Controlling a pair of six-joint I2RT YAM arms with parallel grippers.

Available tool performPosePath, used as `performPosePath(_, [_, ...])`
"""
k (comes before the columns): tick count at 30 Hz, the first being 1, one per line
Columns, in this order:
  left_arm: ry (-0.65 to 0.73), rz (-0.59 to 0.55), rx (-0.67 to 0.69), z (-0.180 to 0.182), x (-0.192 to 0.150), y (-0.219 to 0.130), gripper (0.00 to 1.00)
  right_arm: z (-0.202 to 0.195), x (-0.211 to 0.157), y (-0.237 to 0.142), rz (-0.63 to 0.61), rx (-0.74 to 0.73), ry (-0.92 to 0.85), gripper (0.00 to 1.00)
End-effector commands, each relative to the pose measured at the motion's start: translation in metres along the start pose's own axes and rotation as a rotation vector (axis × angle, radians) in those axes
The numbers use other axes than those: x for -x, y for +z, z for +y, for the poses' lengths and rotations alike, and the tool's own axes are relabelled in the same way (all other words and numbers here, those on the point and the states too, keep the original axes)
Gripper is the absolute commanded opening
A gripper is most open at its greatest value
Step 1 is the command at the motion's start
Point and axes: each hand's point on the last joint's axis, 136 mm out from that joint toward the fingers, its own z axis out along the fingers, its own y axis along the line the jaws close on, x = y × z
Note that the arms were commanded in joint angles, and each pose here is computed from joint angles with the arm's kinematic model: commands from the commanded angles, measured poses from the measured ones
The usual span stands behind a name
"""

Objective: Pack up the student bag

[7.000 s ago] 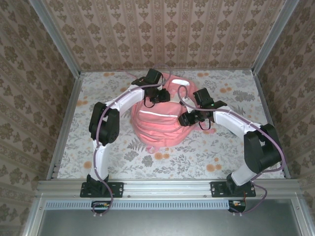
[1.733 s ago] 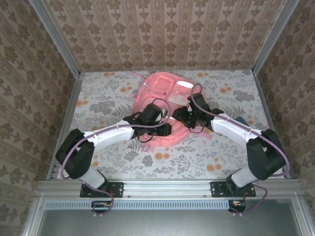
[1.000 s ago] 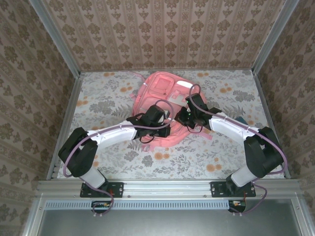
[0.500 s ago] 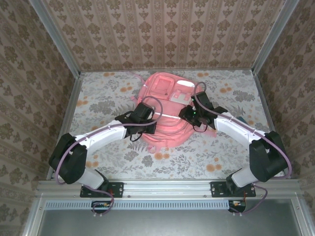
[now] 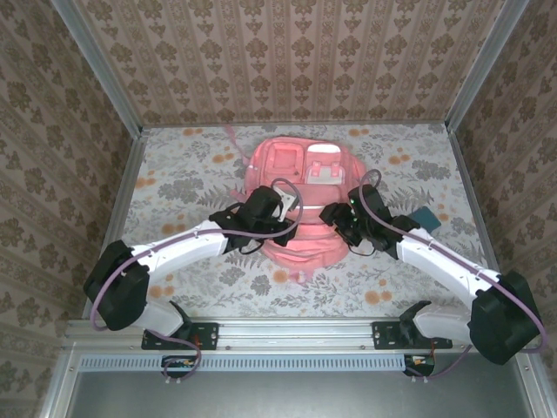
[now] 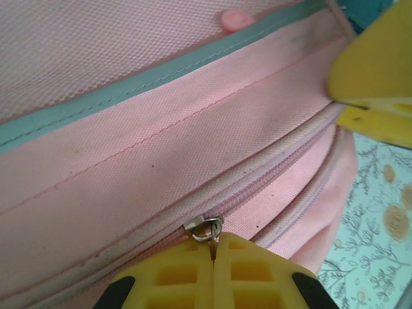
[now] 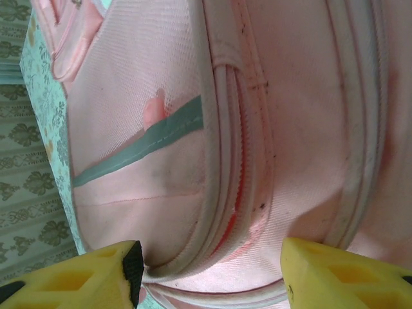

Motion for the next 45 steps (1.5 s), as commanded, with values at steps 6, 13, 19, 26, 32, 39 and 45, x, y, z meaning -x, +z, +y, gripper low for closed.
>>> performPosePath(6, [0.073, -0.059, -0.085, -0.028, 0.023, -0.002, 0.00, 0.008, 0.005, 0.004, -0.034, 0.040, 0.127, 0.53])
performPosePath(13, [0.052, -0.020, 0.091, 0.004, 0.015, -0.005, 0.00, 0.001, 0.015, 0.008, -0.076, -0.012, 0.104, 0.22])
performPosePath(19, [-0.007, 0.029, 0.294, 0.056, -0.006, -0.019, 0.00, -0.011, 0.030, 0.002, -0.139, -0.102, 0.044, 0.10])
performPosePath(26, [-0.068, 0.034, 0.378, 0.103, -0.020, -0.034, 0.00, -0.014, 0.039, 0.001, -0.161, -0.126, 0.018, 0.09])
performPosePath(32, [-0.131, -0.014, 0.465, 0.154, -0.011, -0.039, 0.00, -0.013, 0.046, 0.006, -0.157, -0.153, -0.013, 0.08])
performPosePath(39, [-0.122, -0.097, 0.411, 0.171, 0.027, -0.032, 0.00, -0.012, 0.052, 0.015, -0.141, -0.167, -0.036, 0.08])
performPosePath(45, [-0.192, -0.075, 0.504, 0.181, -0.003, -0.059, 0.00, -0.005, 0.046, 0.026, -0.071, -0.161, -0.087, 0.08])
